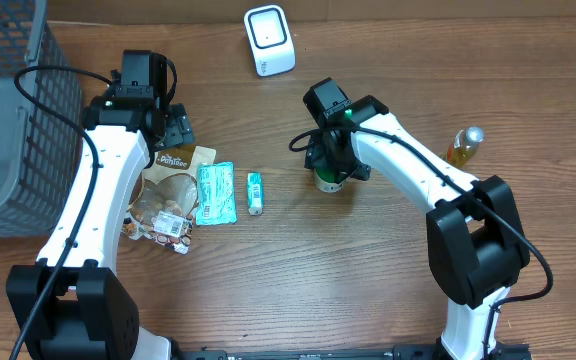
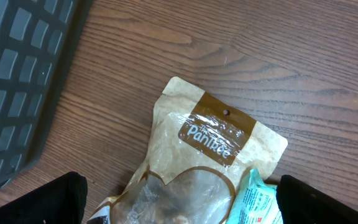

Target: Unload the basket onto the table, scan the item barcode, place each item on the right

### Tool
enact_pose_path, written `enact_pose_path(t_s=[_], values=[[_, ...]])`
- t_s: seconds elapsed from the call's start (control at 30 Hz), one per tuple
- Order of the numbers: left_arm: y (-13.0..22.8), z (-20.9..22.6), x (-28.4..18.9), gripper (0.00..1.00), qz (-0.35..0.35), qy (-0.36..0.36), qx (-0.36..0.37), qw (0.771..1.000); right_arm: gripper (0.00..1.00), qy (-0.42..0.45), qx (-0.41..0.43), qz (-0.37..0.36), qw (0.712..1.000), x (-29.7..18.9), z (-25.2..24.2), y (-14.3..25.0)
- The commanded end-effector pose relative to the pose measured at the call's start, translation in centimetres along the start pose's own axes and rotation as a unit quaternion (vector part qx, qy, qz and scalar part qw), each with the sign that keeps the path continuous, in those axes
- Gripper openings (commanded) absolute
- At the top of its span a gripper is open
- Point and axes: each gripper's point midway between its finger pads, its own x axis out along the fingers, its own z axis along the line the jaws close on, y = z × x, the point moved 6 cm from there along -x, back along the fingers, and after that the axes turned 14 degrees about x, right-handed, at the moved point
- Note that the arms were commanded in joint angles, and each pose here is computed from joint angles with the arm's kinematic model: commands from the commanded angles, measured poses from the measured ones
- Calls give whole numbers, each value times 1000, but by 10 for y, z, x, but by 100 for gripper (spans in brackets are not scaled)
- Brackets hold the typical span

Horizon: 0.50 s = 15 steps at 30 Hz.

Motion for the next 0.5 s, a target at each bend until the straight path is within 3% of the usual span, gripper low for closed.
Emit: enact_pose_path(t_s=[0.0,0.33,0.47], values=[[-1,-2,2,100,0,-5,5,1000,83,-13,-47,1,999,-7,4,1],[-1,-2,2,100,1,-5,5,1000,87,-14,-59,-1,998,-7,5,0],[-1,-2,2,100,1,-5,5,1000,78,-16,-55,-3,998,-7,5,0]])
